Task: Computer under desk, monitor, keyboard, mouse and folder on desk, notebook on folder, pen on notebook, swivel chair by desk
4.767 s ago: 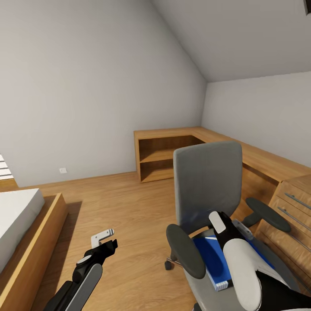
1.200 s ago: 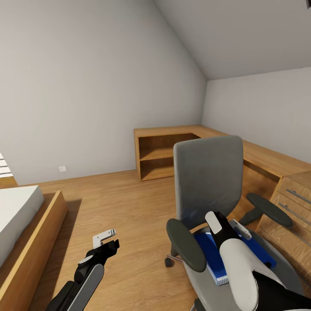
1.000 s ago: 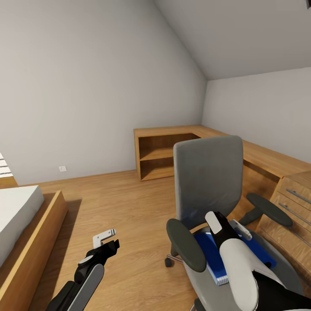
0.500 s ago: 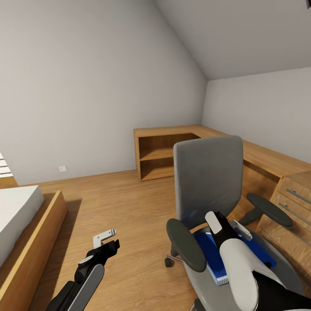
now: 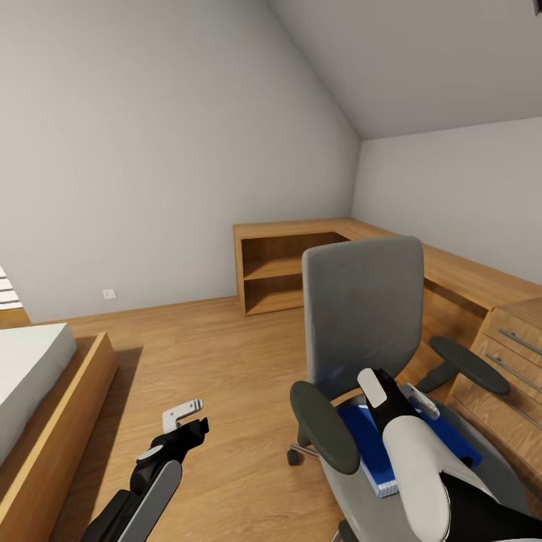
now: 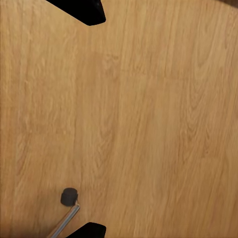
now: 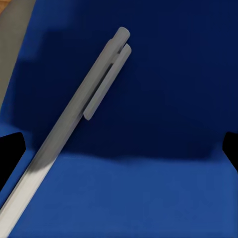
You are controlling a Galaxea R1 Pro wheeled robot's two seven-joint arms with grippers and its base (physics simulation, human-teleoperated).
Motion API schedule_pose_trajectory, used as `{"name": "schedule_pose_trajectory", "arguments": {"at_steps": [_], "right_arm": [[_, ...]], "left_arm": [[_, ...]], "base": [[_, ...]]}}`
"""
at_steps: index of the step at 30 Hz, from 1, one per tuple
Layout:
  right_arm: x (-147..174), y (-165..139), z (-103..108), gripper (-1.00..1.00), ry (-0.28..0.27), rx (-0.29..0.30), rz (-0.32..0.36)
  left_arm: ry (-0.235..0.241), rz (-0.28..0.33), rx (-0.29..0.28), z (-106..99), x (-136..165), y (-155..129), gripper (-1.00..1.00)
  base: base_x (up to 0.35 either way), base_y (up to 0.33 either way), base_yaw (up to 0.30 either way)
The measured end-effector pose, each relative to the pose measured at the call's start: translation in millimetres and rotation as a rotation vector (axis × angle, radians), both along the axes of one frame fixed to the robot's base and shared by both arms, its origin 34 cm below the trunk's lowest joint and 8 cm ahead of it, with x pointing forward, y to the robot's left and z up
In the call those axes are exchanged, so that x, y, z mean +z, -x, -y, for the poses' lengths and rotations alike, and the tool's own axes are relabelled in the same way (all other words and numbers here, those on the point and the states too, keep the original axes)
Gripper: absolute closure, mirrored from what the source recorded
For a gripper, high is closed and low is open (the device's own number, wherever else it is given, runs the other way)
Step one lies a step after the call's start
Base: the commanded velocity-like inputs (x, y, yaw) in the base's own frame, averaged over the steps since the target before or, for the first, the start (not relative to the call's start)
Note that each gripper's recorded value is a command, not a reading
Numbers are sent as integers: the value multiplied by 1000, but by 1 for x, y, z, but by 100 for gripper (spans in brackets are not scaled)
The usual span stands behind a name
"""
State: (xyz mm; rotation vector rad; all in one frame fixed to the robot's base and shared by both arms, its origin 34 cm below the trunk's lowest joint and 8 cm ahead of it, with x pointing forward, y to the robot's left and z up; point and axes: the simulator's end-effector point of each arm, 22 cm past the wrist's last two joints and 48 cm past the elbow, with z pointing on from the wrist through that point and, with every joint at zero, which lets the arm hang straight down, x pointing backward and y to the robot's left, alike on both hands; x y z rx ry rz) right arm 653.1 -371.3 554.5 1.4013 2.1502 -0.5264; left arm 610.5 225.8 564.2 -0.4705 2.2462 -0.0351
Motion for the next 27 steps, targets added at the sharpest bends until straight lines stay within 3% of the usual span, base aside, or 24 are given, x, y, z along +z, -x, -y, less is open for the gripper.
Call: {"name": "schedule_pose_trajectory", "arguments": {"at_steps": [27], "right_arm": [[0,3,1,-100,4,-10,-11]], "left_arm": [[-5,-6,-11,3,-3,2,-100]], "base": [[14,17,0]]}}
